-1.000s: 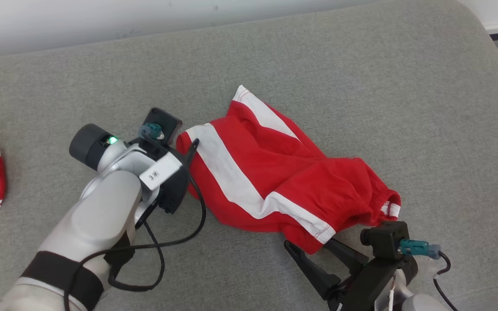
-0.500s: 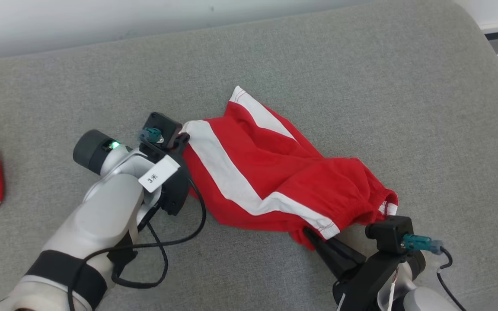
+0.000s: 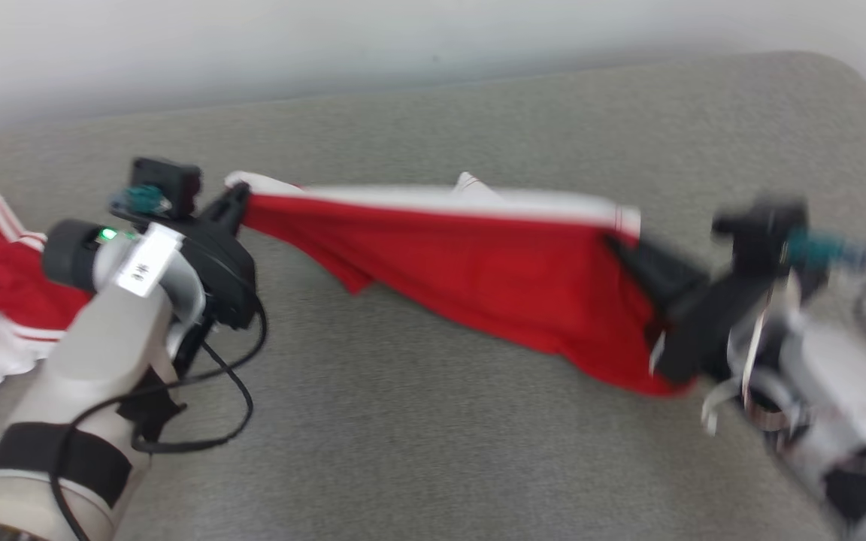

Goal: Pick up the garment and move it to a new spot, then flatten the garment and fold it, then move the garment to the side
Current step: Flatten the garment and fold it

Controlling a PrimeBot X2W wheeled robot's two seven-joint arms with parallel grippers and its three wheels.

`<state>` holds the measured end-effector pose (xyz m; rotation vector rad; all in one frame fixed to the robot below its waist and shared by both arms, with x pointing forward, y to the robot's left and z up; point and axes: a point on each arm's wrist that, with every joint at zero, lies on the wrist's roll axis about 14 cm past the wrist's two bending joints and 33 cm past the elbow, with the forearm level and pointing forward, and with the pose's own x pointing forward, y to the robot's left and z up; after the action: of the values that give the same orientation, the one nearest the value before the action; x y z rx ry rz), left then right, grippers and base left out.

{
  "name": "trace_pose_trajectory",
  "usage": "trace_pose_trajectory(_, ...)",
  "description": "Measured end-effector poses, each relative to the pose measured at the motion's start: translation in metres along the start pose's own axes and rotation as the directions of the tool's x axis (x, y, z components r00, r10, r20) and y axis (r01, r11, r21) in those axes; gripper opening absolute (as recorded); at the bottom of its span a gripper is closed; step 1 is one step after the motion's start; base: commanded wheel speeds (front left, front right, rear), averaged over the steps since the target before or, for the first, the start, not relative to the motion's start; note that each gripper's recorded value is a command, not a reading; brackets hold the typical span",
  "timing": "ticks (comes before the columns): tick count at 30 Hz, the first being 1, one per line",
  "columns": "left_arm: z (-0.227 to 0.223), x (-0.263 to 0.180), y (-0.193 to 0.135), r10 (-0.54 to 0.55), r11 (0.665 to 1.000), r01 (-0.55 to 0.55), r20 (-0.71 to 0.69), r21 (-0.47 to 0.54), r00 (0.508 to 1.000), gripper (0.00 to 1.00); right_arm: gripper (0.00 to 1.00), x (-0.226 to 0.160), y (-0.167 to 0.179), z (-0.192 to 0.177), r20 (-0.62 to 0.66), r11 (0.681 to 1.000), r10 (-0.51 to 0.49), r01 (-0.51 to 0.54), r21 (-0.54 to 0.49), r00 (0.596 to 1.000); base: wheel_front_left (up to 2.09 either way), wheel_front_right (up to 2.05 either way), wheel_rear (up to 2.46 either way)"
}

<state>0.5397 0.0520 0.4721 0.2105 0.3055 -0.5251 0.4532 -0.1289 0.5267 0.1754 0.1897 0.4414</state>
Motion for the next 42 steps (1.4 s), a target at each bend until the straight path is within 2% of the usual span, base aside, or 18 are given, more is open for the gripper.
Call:
trace_pose_trajectory(4, 0.022, -0.017, 0.033, 0.098, 0.994, -0.094, 0.082, -0.052, 0.992, 0.0, 0.0, 0.035, 0.02, 0.069, 0.104, 0.989, 0.089, -0.076, -0.123, 0.991, 0.0, 0.0, 0.0)
trace_pose_trajectory(7, 0.03, -0.033, 0.053, 0.168, 0.984, -0.159, 0.132, -0.078, 0.977, 0.0, 0.0, 0.046, 0.047, 0.08, 0.11, 0.977, 0.173, -0.156, -0.142, 0.979, 0.0, 0.0, 0.0)
trace_pose_trajectory(10, 0.016, -0.052, 0.061, 0.208, 0.976, -0.197, 0.128, -0.088, 0.97, 0.0, 0.0, 0.047, 0.069, 0.057, 0.051, 0.969, 0.232, -0.226, -0.095, 0.971, 0.0, 0.0, 0.0)
trace_pose_trajectory(12, -0.018, -0.067, 0.052, 0.214, 0.972, -0.205, 0.07, -0.116, 0.974, 0.0, 0.0, 0.037, 0.08, 0.024, -0.031, 0.963, 0.262, -0.263, -0.055, 0.965, 0.0, 0.0, 0.0)
trace_pose_trajectory(15, -0.078, -0.093, 0.03, 0.206, 0.963, -0.21, -0.042, -0.168, 0.978, 0.0, 0.0, 0.011, 0.089, -0.027, -0.16, 0.958, 0.285, -0.288, 0.004, 0.945, 0.0, 0.0, 0.0)
trace_pose_trajectory(17, -0.113, -0.109, 0.01, 0.185, 0.959, -0.204, -0.111, -0.196, 0.976, 0.0, 0.0, -0.007, 0.088, -0.049, -0.217, 0.959, 0.282, -0.283, 0.028, 0.934, 0.0, 0.0, 0.0)
trace_pose_trajectory(20, -0.141, -0.122, -0.022, 0.15, 0.944, -0.189, -0.158, -0.272, 0.976, 0.0, 0.0, -0.032, 0.081, -0.072, -0.284, 0.963, 0.268, -0.266, 0.047, 0.92, 0.0, 0.0, 0.0)
trace_pose_trajectory(23, -0.146, -0.121, -0.047, 0.11, 0.938, -0.155, -0.155, -0.31, 0.982, 0.0, 0.0, -0.054, 0.062, -0.087, -0.333, 0.975, 0.222, -0.217, 0.052, 0.916, 0.0, 0.0, 0.0)
trace_pose_trajectory(29, -0.114, -0.098, -0.087, 0.029, 0.933, -0.049, -0.062, -0.357, 0.998, 0.0, 0.0, -0.073, 0.005, -0.089, -0.363, 0.997, 0.076, -0.079, 0.007, 0.929, 0.0, 0.0, 0.0)
trace_pose_trajectory(36, -0.114, -0.097, -0.092, 0.03, 0.93, -0.048, -0.055, -0.365, 0.998, 0.0, 0.0, -0.072, 0.004, -0.101, -0.393, 0.997, 0.075, -0.068, 0.031, 0.916, 0.0, 0.0, 0.0)
trace_pose_trajectory(37, -0.114, -0.097, -0.091, 0.032, 0.931, -0.05, -0.054, -0.362, 0.998, 0.0, 0.09, -0.071, 0.006, -0.104, -0.397, 0.997, 0.079, -0.07, 0.038, 0.914, 0.0, 0.0, 0.0)
trace_pose_trajectory(38, -0.114, -0.098, -0.091, 0.033, 0.931, -0.049, -0.052, -0.363, 0.998, 0.0, 0.7, -0.07, 0.008, -0.105, -0.398, 0.996, 0.084, -0.07, 0.048, 0.914, 0.0, 0.0, 0.0)
trace_pose_trajectory(39, -0.114, -0.099, -0.091, 0.038, 0.929, -0.054, -0.051, -0.367, 0.998, 0.0, 0.7, -0.068, 0.01, -0.105, -0.394, 0.996, 0.089, -0.071, 0.06, 0.915, 0.0, 0.0, 0.0)
trace_pose_trajectory(40, -0.115, -0.1, -0.089, 0.047, 0.926, -0.063, -0.051, -0.372, 0.998, 0.48, 1.0, -0.067, 0.012, -0.103, -0.383, 0.995, 0.094, -0.069, 0.078, 0.919, 0.0, 0.0, 0.0)
trace_pose_trajectory(41, -0.114, -0.1, -0.085, 0.062, 0.925, -0.076, -0.049, -0.373, 0.997, 1.0, 1.0, -0.065, 0.013, -0.102, -0.374, 0.994, 0.098, -0.069, 0.09, 0.922, 0.0, 0.0, 0.0)
trace_pose_trajectory(42, -0.111, -0.101, -0.081, 0.072, 0.925, -0.081, -0.038, -0.371, 0.997, 1.0, 1.0, -0.065, 0.014, -0.099, -0.366, 0.993, 0.1, -0.07, 0.096, 0.925, 0.0, 0.0, 0.0)
